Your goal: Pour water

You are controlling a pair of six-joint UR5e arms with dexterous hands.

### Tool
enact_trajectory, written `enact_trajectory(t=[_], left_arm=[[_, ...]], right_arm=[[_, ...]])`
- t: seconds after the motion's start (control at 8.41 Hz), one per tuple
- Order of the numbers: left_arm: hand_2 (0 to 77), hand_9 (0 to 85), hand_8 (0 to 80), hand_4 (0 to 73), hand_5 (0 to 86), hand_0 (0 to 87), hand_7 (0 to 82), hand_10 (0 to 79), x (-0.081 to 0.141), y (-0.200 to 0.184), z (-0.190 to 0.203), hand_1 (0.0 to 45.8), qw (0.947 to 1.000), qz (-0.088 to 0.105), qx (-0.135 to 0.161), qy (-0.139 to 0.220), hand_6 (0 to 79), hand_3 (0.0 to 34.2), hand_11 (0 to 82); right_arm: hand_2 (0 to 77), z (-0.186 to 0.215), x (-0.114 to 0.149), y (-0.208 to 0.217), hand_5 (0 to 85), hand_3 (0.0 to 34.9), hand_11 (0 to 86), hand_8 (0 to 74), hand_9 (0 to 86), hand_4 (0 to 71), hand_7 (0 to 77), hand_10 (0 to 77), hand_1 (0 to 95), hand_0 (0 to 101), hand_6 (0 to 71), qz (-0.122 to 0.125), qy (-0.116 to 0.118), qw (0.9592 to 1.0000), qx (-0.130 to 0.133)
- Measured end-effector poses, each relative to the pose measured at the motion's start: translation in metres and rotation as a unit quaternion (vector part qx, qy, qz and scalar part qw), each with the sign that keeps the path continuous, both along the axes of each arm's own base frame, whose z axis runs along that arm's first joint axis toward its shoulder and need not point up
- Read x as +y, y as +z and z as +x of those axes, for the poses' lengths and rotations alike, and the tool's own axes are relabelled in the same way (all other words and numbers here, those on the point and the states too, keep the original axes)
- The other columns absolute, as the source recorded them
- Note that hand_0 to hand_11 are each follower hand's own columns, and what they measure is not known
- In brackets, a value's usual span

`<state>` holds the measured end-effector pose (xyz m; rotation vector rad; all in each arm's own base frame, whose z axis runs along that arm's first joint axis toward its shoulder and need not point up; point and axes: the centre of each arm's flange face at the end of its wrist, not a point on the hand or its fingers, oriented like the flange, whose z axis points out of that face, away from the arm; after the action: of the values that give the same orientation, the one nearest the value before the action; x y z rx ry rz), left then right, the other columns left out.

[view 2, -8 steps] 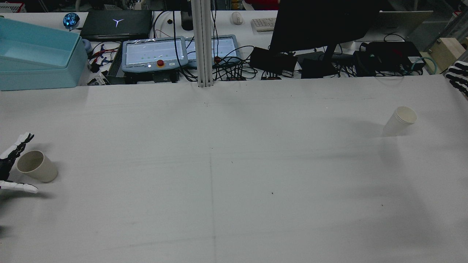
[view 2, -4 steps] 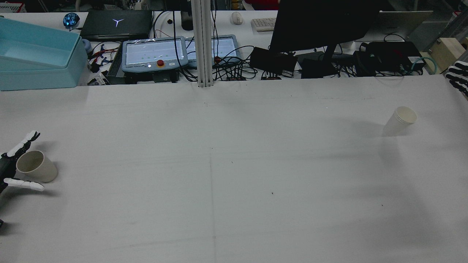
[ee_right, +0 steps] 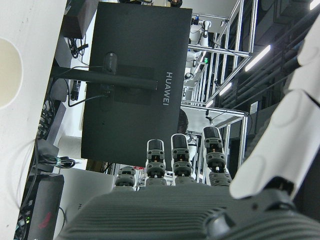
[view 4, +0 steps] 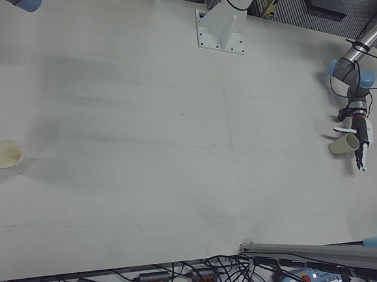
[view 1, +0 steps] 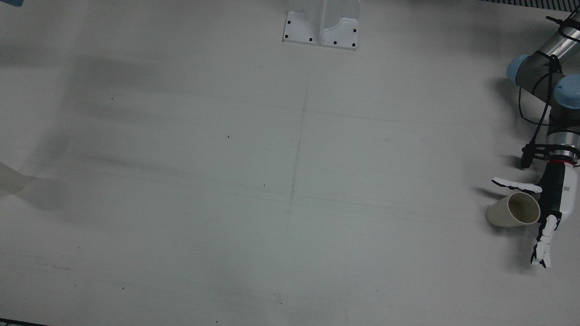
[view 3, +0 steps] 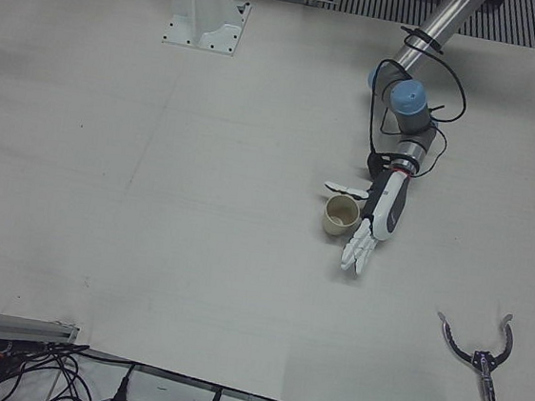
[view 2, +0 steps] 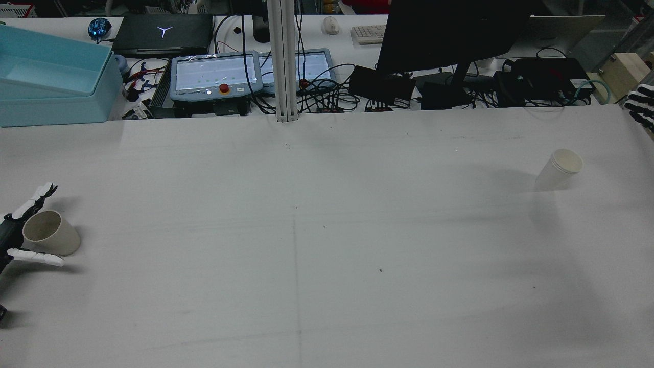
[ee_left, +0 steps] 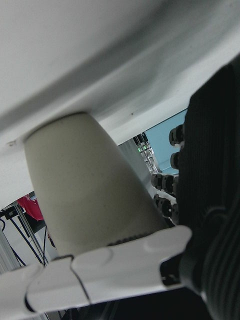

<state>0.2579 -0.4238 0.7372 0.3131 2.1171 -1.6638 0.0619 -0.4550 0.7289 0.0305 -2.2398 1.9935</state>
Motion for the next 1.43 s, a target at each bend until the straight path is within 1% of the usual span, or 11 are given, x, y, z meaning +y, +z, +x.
enact_trajectory(t=[0.24,0.36,0.48,0.59,0.71,0.83,0.95,1.07,1.19,1.31,1.43], left_arm=[[0.5,0.5,0.0,14.2,0.0,52.4,8.7,0.5,-0.002,-0.003,0.003,15.8,1.0,0.0,-0.001,0.0,4.9,0.0,3.8],[0.5,0.5,0.0,14.7,0.0,52.4,7.1,0.5,-0.004,-0.006,0.006,15.8,1.0,0.0,-0.001,0.0,2.7,0.0,3.8],[0.5,0.5,0.0,15.8,0.0,52.4,7.1,0.5,-0.006,-0.009,0.01,15.8,1.0,0.0,-0.001,0.001,2.7,0.0,3.8],[0.5,0.5,0.0,19.6,7.1,52.5,5.4,0.5,-0.008,-0.012,0.013,15.8,1.0,0.0,-0.001,0.001,2.7,0.0,3.8],[0.5,0.5,0.0,19.6,7.1,52.5,5.4,0.5,-0.01,-0.014,0.016,15.8,1.0,0.0,-0.001,0.001,2.7,0.0,3.8],[0.5,0.5,0.0,22.9,11.4,52.4,3.8,0.5,-0.011,-0.016,0.017,14.2,1.0,0.0,-0.001,0.001,1.1,0.0,1.6],[0.5,0.5,0.0,31.1,29.5,51.7,2.2,0.5,-0.012,-0.017,0.018,12.0,1.0,0.0,-0.001,0.001,2.7,0.0,1.6],[0.5,0.5,2.2,35.5,40.9,50.6,3.8,0.5,-0.013,-0.018,0.02,12.0,1.0,-0.001,-0.002,0.001,2.7,0.0,1.1],[1.1,0.5,2.2,39.8,44.7,50.6,5.4,0.5,-0.014,-0.02,0.021,7.1,1.0,-0.002,-0.004,0.001,3.8,0.0,1.1],[1.1,0.5,2.2,42.0,45.8,52.5,8.2,1.1,-0.015,-0.022,0.023,6.5,1.0,-0.003,-0.005,0.001,6.0,0.0,1.6],[1.1,0.5,2.2,42.0,45.8,52.5,8.2,1.1,-0.016,-0.023,0.025,6.5,1.0,-0.004,-0.006,0.001,6.0,0.0,1.6]], right_arm=[[8.7,0.001,0.0,0.0,13.6,4.8,6.5,13.1,16.9,24.0,22.4,3.8,9.3,46,12.0,0.0,0.001,1.0,-0.001],[8.7,0.002,0.001,0.0,13.6,4.8,6.5,13.1,16.9,24.0,22.4,3.8,9.3,46,12.0,0.0,0.002,1.0,-0.001],[8.7,0.003,0.001,0.001,13.6,4.8,6.5,13.1,16.9,24.0,21.8,3.8,7.6,46,10.9,0.0,0.003,1.0,-0.001],[8.7,0.003,0.002,0.001,13.6,4.8,6.5,13.1,16.9,24.0,21.8,3.8,7.6,45,10.9,0.0,0.003,1.0,-0.002],[8.7,0.003,0.002,0.001,13.6,4.8,6.5,13.6,16.9,24.0,21.8,3.8,7.6,45,10.9,0.0,0.003,1.0,-0.002],[8.7,0.004,0.002,0.001,13.6,4.8,6.5,13.1,16.9,22.9,21.8,3.8,7.6,45,10.9,0.0,0.003,1.0,-0.002],[9.3,0.003,0.002,0.002,13.6,4.9,6.5,13.1,16.9,22.9,21.8,3.8,7.6,45,10.4,-0.001,0.003,1.0,-0.001],[9.3,0.003,0.003,0.004,13.6,4.8,6.5,13.1,16.9,22.9,21.3,3.8,7.6,45,10.4,-0.003,0.003,1.0,-0.001],[9.3,0.003,0.003,0.006,13.6,4.8,6.5,13.1,16.9,22.9,21.3,3.8,7.6,45,10.4,-0.005,0.003,1.0,-0.001],[9.3,0.003,0.003,0.007,13.6,4.8,6.5,13.1,16.9,22.9,21.3,3.8,7.6,44,10.4,-0.006,0.003,1.0,-0.001],[9.3,0.003,0.003,0.008,12.0,4.8,6.5,13.6,16.9,22.9,21.3,3.8,7.6,44,10.4,-0.006,0.003,1.0,0.0]])
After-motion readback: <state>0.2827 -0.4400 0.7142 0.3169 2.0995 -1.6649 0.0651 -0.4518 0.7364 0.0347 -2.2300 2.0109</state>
